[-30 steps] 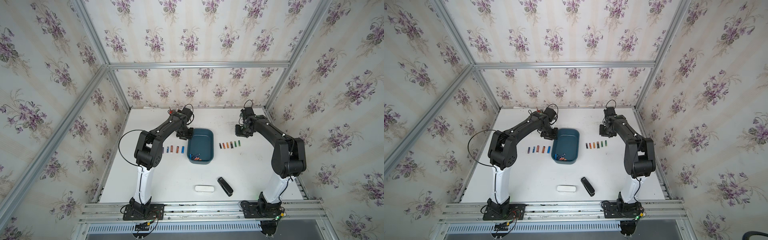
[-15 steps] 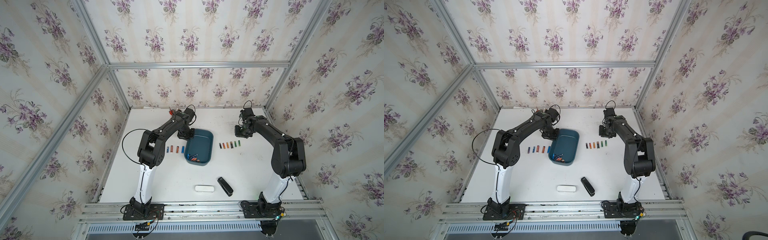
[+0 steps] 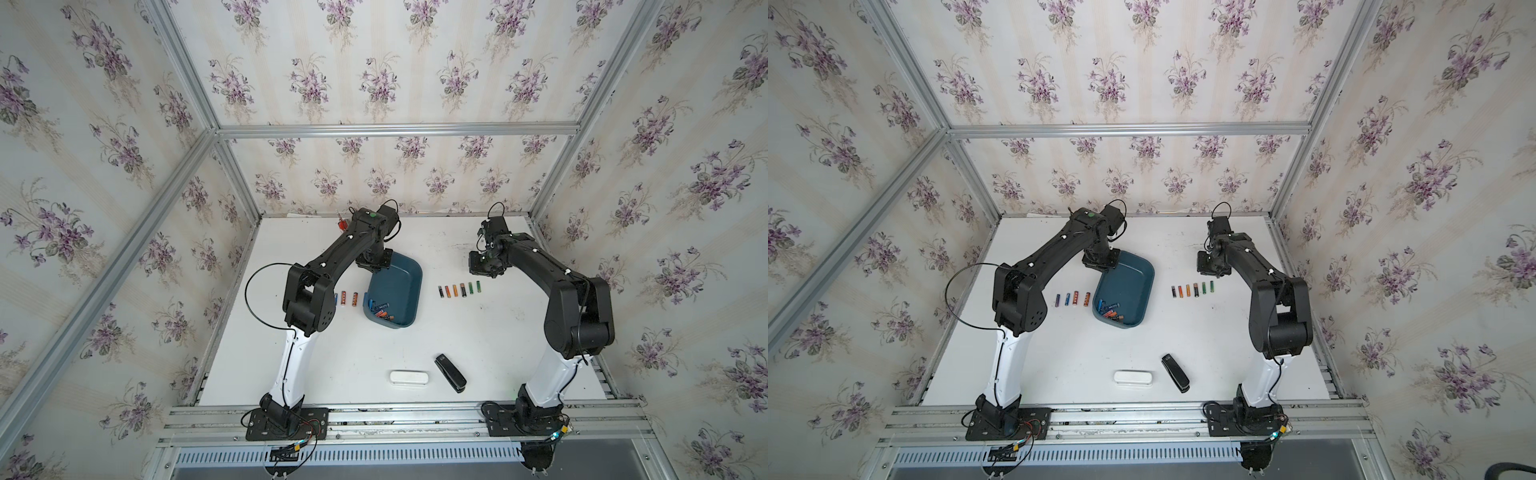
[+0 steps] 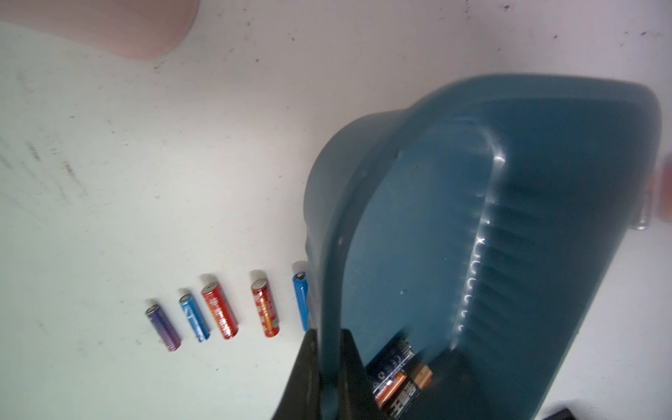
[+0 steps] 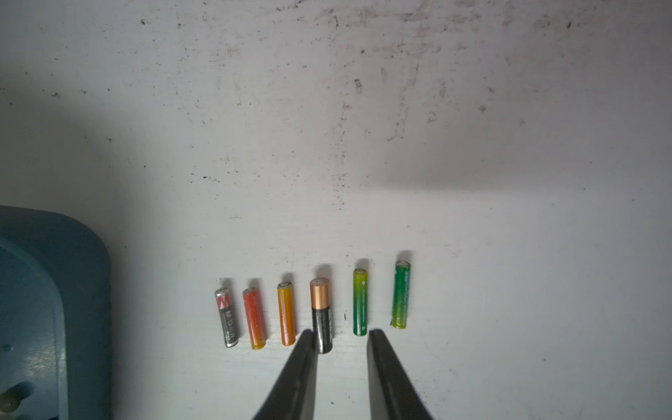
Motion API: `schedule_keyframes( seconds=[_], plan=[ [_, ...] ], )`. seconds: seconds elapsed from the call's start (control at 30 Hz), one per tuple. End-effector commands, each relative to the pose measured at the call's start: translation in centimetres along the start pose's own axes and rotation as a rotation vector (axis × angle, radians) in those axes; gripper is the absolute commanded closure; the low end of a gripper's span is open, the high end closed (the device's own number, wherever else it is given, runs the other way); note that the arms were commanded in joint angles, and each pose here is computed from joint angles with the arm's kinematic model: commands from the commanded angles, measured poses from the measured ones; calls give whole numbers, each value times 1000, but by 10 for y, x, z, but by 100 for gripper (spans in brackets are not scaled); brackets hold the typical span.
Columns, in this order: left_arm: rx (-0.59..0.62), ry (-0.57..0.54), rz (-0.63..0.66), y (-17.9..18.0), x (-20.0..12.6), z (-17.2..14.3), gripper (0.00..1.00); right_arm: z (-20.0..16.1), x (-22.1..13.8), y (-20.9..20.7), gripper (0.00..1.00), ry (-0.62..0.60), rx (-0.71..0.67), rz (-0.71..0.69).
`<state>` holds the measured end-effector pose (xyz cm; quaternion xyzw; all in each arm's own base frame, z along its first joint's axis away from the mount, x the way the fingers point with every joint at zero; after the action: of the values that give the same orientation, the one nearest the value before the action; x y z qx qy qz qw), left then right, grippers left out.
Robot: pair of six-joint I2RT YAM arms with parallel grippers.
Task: Take the batteries out of the storage box
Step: Adjust the storage box at the center of the board.
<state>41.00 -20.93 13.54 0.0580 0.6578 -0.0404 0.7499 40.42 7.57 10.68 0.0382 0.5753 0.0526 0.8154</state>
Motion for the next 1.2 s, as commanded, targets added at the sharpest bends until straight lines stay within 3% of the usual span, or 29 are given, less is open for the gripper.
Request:
schedule_keyframes(
  seconds=[0.0,0.13,0.23,0.33,0.5,0.7,0.87,1.0,1.17],
  plan=[
    [14,50,112,19,-10,-12,100,-1,-2,5,71,0,6,28],
    [18,65,99,17,-14,-13,100,-5,-5,7,71,8,6,31],
    [0,102,-35,1,-10,-13,100,-7,-5,7,71,23,8,27],
    [-73,191,-338,-30,-7,-17,100,-8,-9,7,71,22,10,28],
    [-238,240,-857,-67,-24,-3,100,-4,-21,10,71,-2,24,39],
    [-307,281,-1092,-78,-43,13,100,5,-27,14,71,-24,38,54],
    [-336,309,-1125,-81,-37,13,100,11,-27,14,71,-26,33,48],
    [-341,316,-1064,-76,-25,6,100,15,-26,16,71,-24,26,49],
    [-283,281,-724,-47,-2,-12,100,22,-26,18,71,-23,19,55]
  ],
)
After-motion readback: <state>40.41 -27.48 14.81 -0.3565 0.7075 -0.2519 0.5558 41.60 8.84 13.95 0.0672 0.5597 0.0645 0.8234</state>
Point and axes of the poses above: each gripper's point midway between its finger pads, its own x axis out along the fingers, its own y axis along the line the jaws close on, z = x × y, the point moved 2 cm from there along -x, back along the fingers, and after that the axes turned 3 degrees about -x, right-handed, at the moved point
